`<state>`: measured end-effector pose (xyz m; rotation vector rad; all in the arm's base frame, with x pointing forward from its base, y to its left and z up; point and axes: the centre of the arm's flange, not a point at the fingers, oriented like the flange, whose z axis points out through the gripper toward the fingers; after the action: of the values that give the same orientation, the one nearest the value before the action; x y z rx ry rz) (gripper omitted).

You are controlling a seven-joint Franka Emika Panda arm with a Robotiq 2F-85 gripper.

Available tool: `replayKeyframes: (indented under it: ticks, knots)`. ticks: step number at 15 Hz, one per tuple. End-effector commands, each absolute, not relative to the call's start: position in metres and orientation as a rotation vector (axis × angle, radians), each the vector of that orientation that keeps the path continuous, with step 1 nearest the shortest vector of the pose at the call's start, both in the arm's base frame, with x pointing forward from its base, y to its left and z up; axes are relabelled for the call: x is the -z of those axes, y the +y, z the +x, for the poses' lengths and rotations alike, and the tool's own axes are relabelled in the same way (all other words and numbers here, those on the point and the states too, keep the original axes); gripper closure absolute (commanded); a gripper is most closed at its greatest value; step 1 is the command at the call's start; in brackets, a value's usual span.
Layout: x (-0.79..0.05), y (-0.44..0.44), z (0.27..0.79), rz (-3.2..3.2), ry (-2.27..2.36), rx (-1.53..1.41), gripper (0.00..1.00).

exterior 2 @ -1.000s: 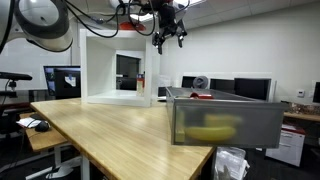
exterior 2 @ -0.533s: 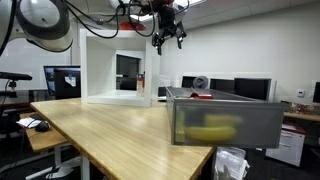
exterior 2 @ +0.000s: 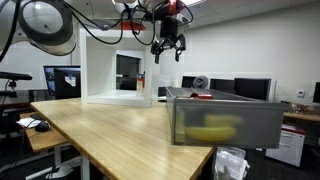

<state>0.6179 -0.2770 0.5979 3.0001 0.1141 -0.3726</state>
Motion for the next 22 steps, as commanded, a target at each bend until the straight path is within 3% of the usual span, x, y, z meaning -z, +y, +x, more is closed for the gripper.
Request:
replayKeyframes:
  ticks: [1, 22]
  knots:
    - [-0.575, -0.291, 0.6, 3.06, 0.089, 0.437, 0.0]
    - [-0.483, -0.338, 0.624, 3.02, -0.371, 0.467, 0.0]
